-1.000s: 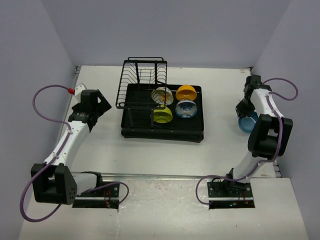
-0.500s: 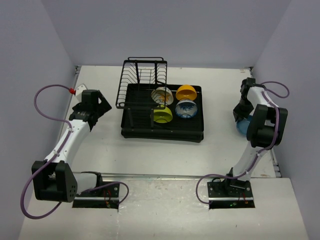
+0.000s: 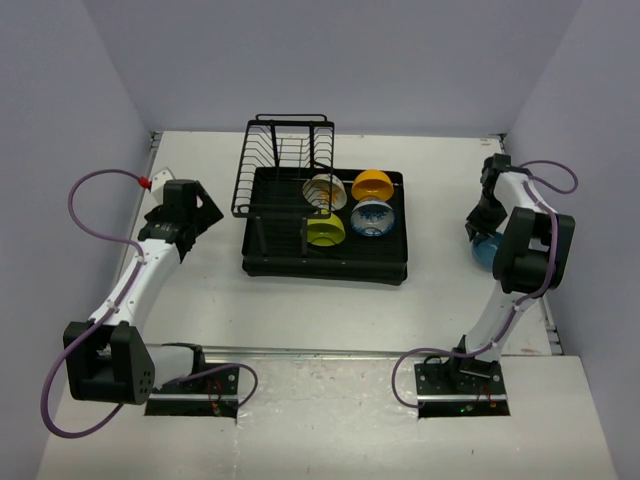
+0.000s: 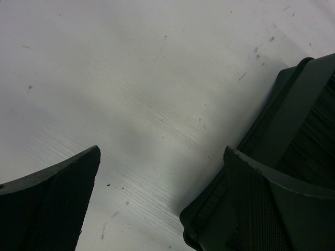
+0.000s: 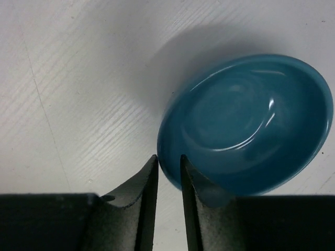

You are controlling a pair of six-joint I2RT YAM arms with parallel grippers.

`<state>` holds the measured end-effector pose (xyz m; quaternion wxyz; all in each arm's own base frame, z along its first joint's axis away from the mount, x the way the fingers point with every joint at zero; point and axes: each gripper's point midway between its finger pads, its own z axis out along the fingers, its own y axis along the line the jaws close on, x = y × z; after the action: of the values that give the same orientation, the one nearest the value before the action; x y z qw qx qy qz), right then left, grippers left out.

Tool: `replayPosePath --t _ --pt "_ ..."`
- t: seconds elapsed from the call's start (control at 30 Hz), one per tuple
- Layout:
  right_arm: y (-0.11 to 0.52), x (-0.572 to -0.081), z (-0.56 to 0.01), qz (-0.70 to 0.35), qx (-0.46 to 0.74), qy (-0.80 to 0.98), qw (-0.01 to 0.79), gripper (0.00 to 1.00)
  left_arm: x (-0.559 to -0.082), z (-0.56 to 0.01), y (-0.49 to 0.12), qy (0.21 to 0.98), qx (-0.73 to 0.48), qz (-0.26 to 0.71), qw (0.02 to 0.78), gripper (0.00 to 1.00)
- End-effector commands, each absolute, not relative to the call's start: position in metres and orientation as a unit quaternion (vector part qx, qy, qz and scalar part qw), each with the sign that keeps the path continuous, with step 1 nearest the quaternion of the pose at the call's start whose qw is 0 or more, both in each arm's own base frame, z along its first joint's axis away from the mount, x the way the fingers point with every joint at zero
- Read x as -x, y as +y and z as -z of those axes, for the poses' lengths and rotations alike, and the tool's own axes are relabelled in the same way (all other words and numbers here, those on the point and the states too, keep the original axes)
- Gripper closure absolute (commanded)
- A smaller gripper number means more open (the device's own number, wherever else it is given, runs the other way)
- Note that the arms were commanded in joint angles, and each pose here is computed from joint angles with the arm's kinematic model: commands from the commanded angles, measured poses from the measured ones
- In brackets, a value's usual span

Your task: Unload the bowls from the dish rack

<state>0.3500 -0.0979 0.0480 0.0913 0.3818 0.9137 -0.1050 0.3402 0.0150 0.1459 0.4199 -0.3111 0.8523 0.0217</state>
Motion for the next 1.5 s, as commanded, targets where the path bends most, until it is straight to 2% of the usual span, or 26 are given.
replayPosePath --t 0.0,0.17,0.33,0.43,0.5,0.6,0.63,0.67,0.73,0.77,0.8,0.87,0.9,0.97,1.1,1.17,1.47 --pt "-0.100 -0.357 -0.052 0.102 -0.375 0.916 0.099 0.74 -0.345 -0.157 0.018 0.847 0.307 -0.025 0.433 0.00" --pt "-0.099 -0.362 -0.069 0.095 -0.372 0.915 0.123 0.57 -0.343 -0.158 0.017 0.848 0.303 -0.022 0.434 0.00" --pt "-0.082 -0.381 -0.123 0.080 -0.355 0.912 0.191 0.55 -0.341 -0.155 0.015 0.850 0.302 -0.016 0.431 0.00" --pt "-0.043 -0.394 -0.187 0.048 -0.326 0.908 0.260 0.52 -0.337 -0.151 0.014 0.851 0.302 -0.014 0.429 0.00" --pt "0.005 -0.396 -0.242 -0.010 -0.309 0.895 0.322 0.50 -0.335 -0.147 0.015 0.853 0.301 -0.017 0.426 0.00" --pt "0.082 -0.392 -0.306 -0.170 -0.309 0.858 0.373 0.50 -0.333 -0.142 0.014 0.854 0.304 -0.016 0.422 0.00" --pt "0.092 -0.384 -0.310 -0.189 -0.327 0.850 0.368 0.51 -0.333 -0.142 0.014 0.854 0.305 -0.014 0.421 0.00" --pt "0.112 -0.390 -0.331 -0.246 -0.330 0.824 0.390 0.51 -0.332 -0.141 0.013 0.854 0.307 -0.013 0.421 0.00" --pt "0.149 -0.370 -0.339 -0.332 -0.363 0.781 0.386 0.52 -0.332 -0.144 0.012 0.850 0.314 -0.007 0.424 0.00" --pt "0.157 -0.377 -0.355 -0.366 -0.374 0.744 0.415 0.52 -0.331 -0.146 0.012 0.847 0.318 -0.005 0.427 0.00" --pt "0.174 -0.367 -0.337 -0.384 -0.408 0.734 0.383 0.52 -0.331 -0.147 0.013 0.843 0.323 -0.005 0.429 0.00" --pt "0.185 -0.362 -0.341 -0.423 -0.440 0.697 0.376 0.53 -0.331 -0.148 0.012 0.842 0.326 -0.001 0.429 0.00" --pt "0.194 -0.355 -0.317 -0.425 -0.476 0.684 0.352 0.53 -0.331 -0.148 0.012 0.843 0.326 0.001 0.428 0.00" --pt "0.208 -0.344 -0.306 -0.450 -0.503 0.659 0.332 0.53 -0.332 -0.149 0.009 0.841 0.329 0.008 0.429 0.00" --pt "0.230 -0.342 -0.282 -0.436 -0.530 0.666 0.292 0.53 -0.332 -0.145 0.007 0.839 0.340 0.015 0.425 0.00" --pt "0.232 -0.345 -0.257 -0.384 -0.540 0.690 0.291 0.54 -0.332 -0.141 0.008 0.837 0.351 0.013 0.420 0.00" --pt "0.210 -0.348 -0.228 -0.322 -0.562 0.687 0.329 0.54 -0.341 -0.144 0.008 0.838 0.355 0.010 0.416 0.00"
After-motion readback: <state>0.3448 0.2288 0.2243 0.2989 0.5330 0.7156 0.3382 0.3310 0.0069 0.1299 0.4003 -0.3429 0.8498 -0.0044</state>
